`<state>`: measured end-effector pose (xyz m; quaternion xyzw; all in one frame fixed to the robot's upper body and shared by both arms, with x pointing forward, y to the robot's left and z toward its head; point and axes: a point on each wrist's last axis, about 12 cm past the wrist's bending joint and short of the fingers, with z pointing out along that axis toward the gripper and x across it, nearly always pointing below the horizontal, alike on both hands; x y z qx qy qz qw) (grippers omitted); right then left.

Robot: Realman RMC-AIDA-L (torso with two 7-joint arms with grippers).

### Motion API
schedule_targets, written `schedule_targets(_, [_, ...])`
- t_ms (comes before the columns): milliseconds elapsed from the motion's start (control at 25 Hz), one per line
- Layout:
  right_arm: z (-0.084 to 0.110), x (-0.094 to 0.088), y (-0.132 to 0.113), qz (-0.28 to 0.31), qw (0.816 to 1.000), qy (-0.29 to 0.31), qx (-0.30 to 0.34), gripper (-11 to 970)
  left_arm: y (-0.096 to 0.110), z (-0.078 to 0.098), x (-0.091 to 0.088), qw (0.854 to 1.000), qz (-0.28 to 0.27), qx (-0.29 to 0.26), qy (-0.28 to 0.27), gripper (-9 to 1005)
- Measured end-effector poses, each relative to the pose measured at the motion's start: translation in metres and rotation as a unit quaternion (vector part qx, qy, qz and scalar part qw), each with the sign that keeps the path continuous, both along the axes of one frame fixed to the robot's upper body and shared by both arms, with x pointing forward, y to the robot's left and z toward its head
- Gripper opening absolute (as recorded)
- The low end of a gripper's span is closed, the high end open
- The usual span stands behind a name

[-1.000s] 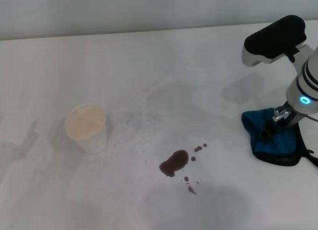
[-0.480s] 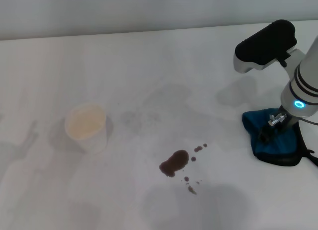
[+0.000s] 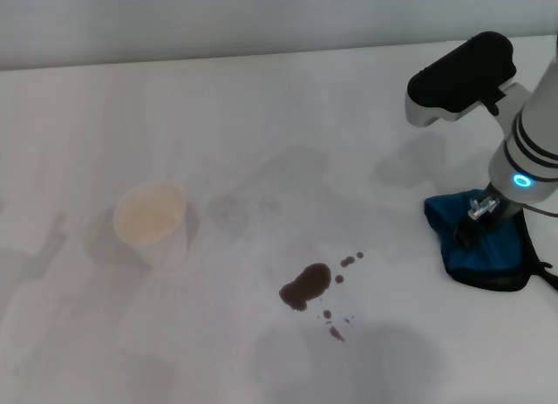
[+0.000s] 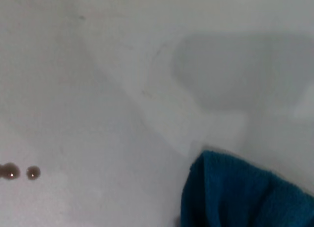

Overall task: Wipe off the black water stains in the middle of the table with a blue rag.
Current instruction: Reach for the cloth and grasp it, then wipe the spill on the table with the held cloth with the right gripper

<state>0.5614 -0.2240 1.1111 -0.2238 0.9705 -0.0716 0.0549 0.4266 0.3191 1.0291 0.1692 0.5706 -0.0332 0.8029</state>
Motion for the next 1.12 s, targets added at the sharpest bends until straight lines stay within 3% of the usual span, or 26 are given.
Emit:
schedule_targets(200, [-0.0007, 0.001, -0.0006, 0.001, 1.0, 0.003, -0.003, 279, 0.0007, 0.0005, 0.0009, 1.0, 0.004, -0.001, -0.002, 879])
schedule_targets(640, [-0.0074, 0.0032, -0.0024, 0.0, 1.0, 0.014, -0.009, 117, 0.0008, -0.0004, 0.0026, 1.0, 0.005, 0.0, 0.003, 880])
schedule_targets(1120, [-0.0043, 0.0016, -0.0008, 0.009, 1.0, 0.02, -0.007, 127, 0.0007, -0.0012, 0.0037, 1.0, 0.006, 0.002, 0.007, 879])
